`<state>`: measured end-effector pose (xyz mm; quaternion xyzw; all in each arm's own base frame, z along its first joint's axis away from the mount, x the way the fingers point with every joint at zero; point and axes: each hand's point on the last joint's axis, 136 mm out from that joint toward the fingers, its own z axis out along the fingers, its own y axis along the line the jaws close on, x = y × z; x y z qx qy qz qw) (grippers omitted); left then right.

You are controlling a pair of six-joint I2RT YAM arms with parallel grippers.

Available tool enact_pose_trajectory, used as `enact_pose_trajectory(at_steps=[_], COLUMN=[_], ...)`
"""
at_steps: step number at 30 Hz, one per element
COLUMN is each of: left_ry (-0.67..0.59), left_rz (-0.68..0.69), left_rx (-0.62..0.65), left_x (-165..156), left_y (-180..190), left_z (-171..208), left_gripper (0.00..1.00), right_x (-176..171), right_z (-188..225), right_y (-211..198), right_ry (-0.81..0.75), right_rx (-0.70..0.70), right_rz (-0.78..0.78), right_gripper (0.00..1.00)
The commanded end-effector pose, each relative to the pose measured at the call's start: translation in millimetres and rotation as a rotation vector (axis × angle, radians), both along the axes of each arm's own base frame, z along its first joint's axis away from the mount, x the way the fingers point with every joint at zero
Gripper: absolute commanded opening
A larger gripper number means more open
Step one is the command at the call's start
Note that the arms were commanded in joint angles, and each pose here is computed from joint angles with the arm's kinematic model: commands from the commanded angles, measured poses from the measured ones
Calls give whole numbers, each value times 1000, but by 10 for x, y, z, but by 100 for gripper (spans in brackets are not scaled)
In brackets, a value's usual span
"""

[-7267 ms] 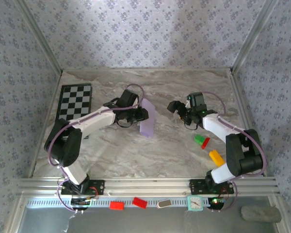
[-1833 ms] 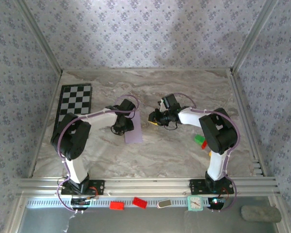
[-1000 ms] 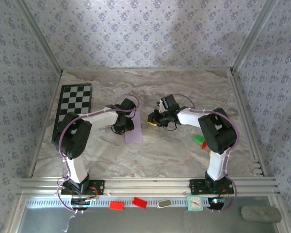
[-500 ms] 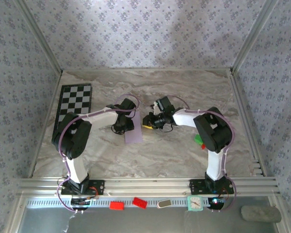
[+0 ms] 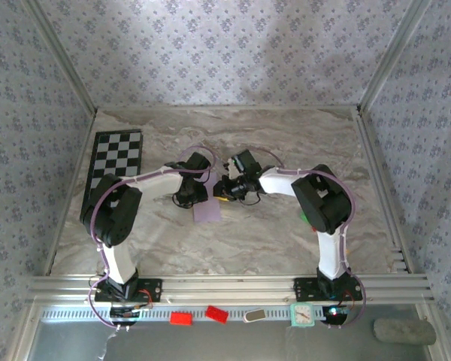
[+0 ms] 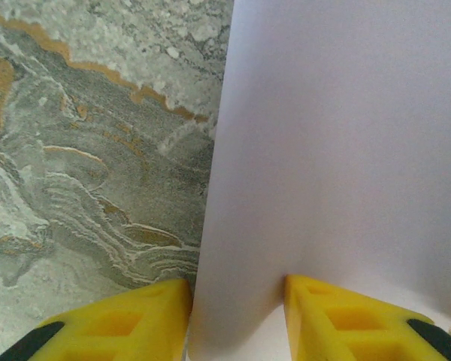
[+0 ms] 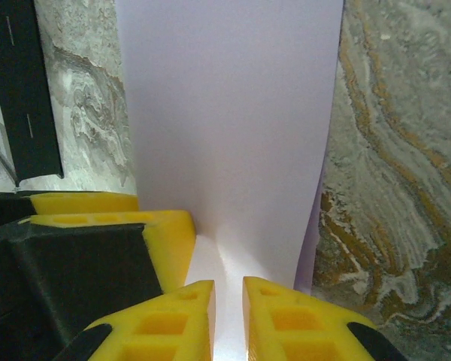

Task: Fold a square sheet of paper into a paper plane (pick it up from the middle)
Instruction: Hold the square sheet of paper at the center of the table.

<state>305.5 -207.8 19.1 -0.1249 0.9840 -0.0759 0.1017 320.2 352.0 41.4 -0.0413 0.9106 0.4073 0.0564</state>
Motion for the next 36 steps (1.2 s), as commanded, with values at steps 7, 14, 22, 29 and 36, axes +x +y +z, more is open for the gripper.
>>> enact_pose_trajectory(at_steps=[7,14,22,29,36], left_ry=[78,47,42,75,116], left_rz=[-8,-1,24,17,35], left_rx=[24,27,-20,-57,-10], left_x=[-182,-149,-170,-196,-228], left_y=[80,124,139,58,112], left_z=[-225,-73,44,9,-109], left_gripper=[37,40,58,65,58], right_x=[-33,-77,-83,-83,-56], right_z=[-166,-326,-398,-395,-247], right_y=[28,-85,-121,-99,-17], right_ry=[29,34,53,64,48], right_rx=[-68,-199,-240,-237,-202], right_rz=[30,24,16,12,22], right_gripper=[18,17,17,17,17])
